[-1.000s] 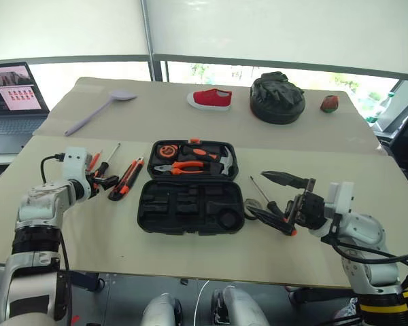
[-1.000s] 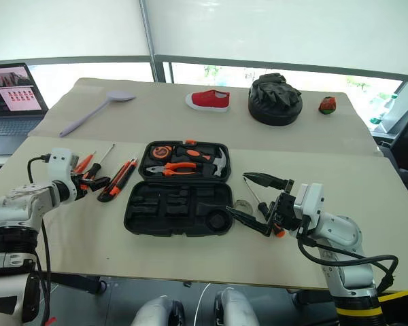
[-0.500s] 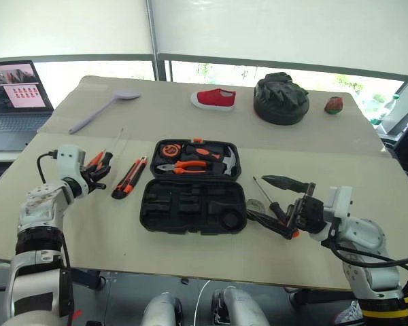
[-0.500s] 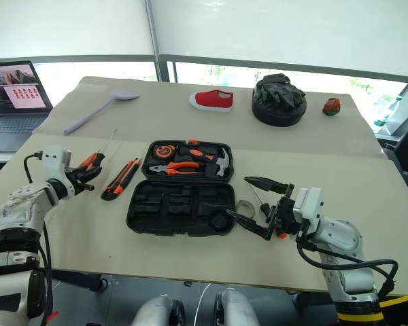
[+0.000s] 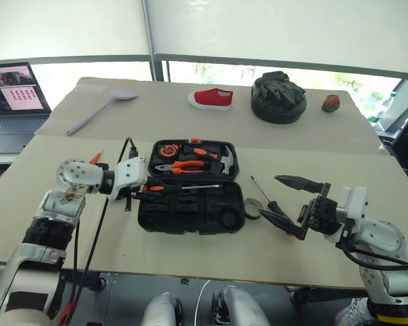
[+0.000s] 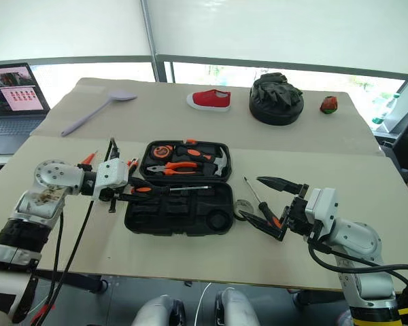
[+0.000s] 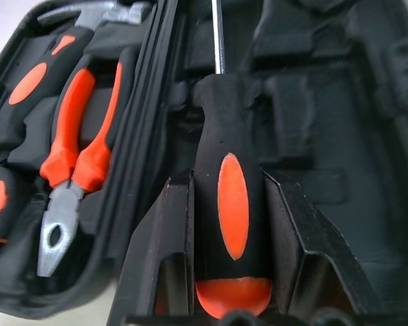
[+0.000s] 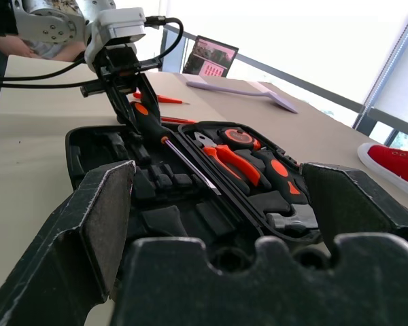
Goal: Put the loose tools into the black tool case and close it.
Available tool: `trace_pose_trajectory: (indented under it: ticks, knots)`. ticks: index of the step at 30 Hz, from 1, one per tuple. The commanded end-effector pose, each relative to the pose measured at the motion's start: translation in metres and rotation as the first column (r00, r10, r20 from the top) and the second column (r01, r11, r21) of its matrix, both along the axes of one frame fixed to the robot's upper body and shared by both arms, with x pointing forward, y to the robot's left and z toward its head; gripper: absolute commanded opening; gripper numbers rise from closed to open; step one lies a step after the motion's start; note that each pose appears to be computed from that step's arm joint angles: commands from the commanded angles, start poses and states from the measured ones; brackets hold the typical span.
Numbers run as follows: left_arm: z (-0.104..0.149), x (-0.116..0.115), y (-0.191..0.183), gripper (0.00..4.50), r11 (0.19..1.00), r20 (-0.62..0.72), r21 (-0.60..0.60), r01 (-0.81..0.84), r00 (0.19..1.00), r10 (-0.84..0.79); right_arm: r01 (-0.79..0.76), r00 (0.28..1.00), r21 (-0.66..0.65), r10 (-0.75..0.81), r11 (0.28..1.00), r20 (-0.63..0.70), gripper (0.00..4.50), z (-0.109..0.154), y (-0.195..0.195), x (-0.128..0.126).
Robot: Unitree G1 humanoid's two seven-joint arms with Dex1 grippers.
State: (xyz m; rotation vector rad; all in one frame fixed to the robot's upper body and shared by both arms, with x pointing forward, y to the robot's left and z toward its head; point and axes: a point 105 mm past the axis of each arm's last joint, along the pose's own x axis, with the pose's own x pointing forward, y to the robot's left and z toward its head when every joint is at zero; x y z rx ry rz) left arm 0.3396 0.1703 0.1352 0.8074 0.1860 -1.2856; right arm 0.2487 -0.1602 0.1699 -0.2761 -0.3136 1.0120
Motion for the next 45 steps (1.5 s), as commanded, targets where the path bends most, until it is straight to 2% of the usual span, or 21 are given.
trace_pose_trajectory:
  ticks: [1,7,11,16,18,19,20,21,22,24,27,30,32,37,42,45]
  knots:
    - [0.001,0.009,-0.004,0.90,1.000,0.045,0.023,0.000,0.999,-0.001,-0.011,0.999,0.021,0.010,1.000,0.035,4.50,0.011,0.003,-0.006]
    - [-0.008,0.020,-0.003,0.90,0.996,0.054,0.092,-0.014,0.998,0.009,-0.007,1.000,0.030,0.006,1.000,0.030,4.50,0.010,0.005,-0.008]
    - [-0.006,0.029,-0.006,0.90,0.996,0.080,0.068,-0.052,0.996,0.046,-0.007,0.999,0.037,0.006,0.999,0.031,4.50,0.010,0.007,-0.007]
    - [-0.011,0.022,-0.007,0.90,0.995,0.058,0.102,0.007,0.998,-0.013,-0.013,1.000,0.042,0.012,0.999,0.029,4.50,0.009,0.009,-0.008]
    - [-0.008,0.021,-0.010,1.90,0.997,0.052,0.071,0.014,0.998,-0.018,-0.014,1.000,0.043,0.012,0.999,0.027,4.50,0.008,0.009,-0.008]
    - [-0.006,0.021,-0.011,2.15,0.998,0.054,0.059,0.014,0.998,-0.017,-0.014,1.000,0.043,0.012,0.999,0.027,4.50,0.008,0.009,-0.008]
    - [-0.001,0.023,-0.014,2.64,1.000,0.071,0.028,0.006,0.997,-0.007,-0.014,1.000,0.044,0.013,0.999,0.025,4.50,0.008,0.009,-0.008]
    - [0.007,0.021,-0.020,2.82,0.999,0.071,-0.033,0.018,0.997,-0.016,-0.015,1.000,0.044,0.014,0.999,0.023,4.50,0.007,0.009,-0.008]
    - [0.017,0.021,-0.027,3.32,0.994,0.070,-0.103,0.017,0.997,-0.010,-0.015,1.000,0.046,0.014,0.999,0.021,4.50,0.007,0.009,-0.008]
    - [0.031,0.024,-0.034,3.32,0.983,0.098,-0.181,-0.001,0.995,0.019,-0.012,1.000,0.059,0.011,0.998,0.015,4.50,0.007,0.009,-0.008]
    - [0.029,0.026,-0.034,3.32,0.984,0.105,-0.176,-0.030,0.993,0.049,-0.010,1.000,0.063,0.009,0.998,0.015,4.50,0.007,0.009,-0.007]
    - [0.014,0.029,-0.030,2.59,0.982,0.084,-0.168,-0.085,0.991,0.100,-0.011,1.000,0.066,0.010,0.998,0.016,4.50,0.007,0.010,-0.006]
    - [0.009,0.031,-0.032,1.85,0.973,0.043,-0.198,-0.123,0.990,0.133,-0.011,1.000,0.067,0.010,0.998,0.016,4.50,0.006,0.010,-0.007]
    - [-0.008,0.033,-0.035,0.03,0.974,0.022,-0.160,-0.163,0.985,0.168,-0.006,1.000,0.065,0.005,0.998,0.014,4.50,0.005,0.009,-0.007]
    - [-0.034,0.022,-0.047,0.03,0.988,-0.048,-0.093,-0.121,0.992,0.117,0.017,1.000,0.042,-0.017,0.999,0.012,4.50,0.002,0.007,-0.006]
    - [-0.052,0.016,-0.046,0.03,0.995,-0.051,0.000,-0.099,0.994,0.099,0.042,0.999,0.032,-0.042,0.999,0.003,4.50,-0.002,0.003,-0.005]
